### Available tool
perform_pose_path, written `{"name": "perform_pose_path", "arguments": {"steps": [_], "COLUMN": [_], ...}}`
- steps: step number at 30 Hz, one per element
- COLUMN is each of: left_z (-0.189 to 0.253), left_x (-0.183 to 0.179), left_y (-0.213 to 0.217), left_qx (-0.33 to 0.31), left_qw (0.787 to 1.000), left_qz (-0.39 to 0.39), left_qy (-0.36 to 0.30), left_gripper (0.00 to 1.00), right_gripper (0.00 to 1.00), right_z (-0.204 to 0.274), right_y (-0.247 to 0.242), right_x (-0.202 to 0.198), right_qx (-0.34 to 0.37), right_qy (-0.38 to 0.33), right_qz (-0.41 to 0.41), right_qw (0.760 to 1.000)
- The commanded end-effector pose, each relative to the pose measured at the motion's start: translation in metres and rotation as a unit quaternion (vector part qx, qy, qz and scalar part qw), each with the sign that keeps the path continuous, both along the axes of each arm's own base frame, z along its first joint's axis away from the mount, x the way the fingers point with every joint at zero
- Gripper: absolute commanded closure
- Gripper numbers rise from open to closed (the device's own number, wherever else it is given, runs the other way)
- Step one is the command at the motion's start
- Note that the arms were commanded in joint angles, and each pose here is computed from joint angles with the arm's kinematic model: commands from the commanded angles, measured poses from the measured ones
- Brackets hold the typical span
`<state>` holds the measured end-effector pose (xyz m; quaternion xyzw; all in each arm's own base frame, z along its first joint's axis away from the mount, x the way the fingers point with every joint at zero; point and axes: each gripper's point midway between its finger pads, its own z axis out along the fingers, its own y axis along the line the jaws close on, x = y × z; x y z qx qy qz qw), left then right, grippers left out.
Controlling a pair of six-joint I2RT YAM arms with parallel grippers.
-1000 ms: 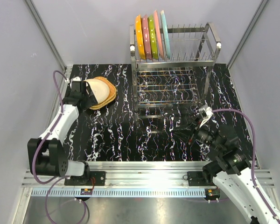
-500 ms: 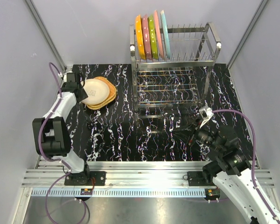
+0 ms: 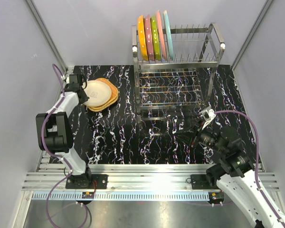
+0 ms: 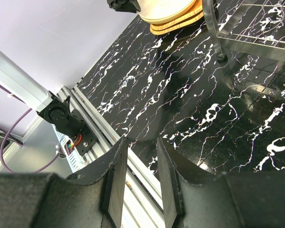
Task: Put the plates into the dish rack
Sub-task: Grab a plate with the left arm
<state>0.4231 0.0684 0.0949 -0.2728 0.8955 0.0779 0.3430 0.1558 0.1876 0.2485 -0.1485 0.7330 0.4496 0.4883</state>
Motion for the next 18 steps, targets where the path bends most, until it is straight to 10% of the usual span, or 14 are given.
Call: {"name": "perform_pose_path", "arguments": {"steps": [1,7,18], "left_z": [0.024,0.028,0.075], "left_x": [0.022,0.021,0.019], "left_y": [0.007,0.010,0.003], "left_qx": [0.012,0.020,0.000], "left_qw": [0.999,0.999,0.995], "left_qz": [0.002,0.007,0.011], "left_qy": [-0.046,-0.047,-0.102], "left_gripper": [0.81,0.99,1.00], "right_gripper": [0.62,0.62,0.62], "right_z": [0.001,0.001,0.001], "right_y": [0.002,0.001,0.000], "right_x": [0.002,0.004,0.003], "right_qx": [0.004,0.003,0.001], "right_qy": [-0.002,-0.001,0.001], "right_qz": [0.000,-0.004,-0.006], "right_qw": [1.000,1.000,1.000]}}
